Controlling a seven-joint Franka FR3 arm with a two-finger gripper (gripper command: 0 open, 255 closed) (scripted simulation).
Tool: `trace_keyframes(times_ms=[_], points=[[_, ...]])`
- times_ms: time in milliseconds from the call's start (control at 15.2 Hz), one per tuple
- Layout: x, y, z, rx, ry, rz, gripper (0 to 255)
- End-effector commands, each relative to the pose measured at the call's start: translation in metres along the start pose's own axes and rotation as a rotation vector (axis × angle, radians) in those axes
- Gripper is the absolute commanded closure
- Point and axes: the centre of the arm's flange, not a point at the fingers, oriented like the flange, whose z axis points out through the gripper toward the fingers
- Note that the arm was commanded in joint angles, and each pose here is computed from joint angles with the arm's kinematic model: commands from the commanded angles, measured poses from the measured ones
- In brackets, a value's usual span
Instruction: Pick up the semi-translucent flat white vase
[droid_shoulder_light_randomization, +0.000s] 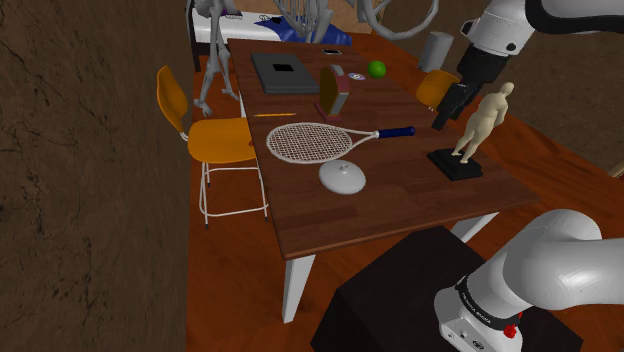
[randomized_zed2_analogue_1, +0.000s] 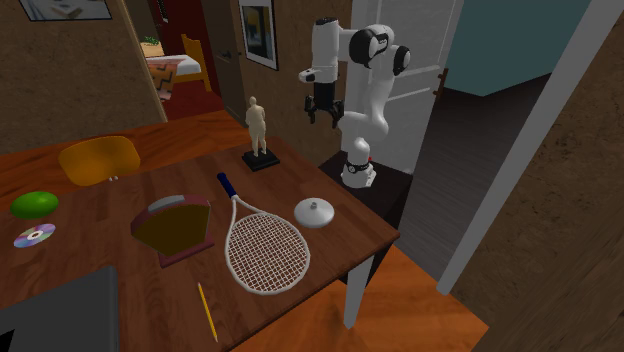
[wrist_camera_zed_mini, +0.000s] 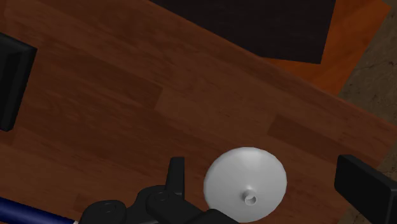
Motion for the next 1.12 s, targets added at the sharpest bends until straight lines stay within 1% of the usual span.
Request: trace_keyframes(times_ms=[0, 1056], points=[[0.000, 0.000, 0.000, 0.000, 0.000, 0.000, 0], [0.136, -0.044, 0.155, 0.031, -0.005, 0.005, 0]])
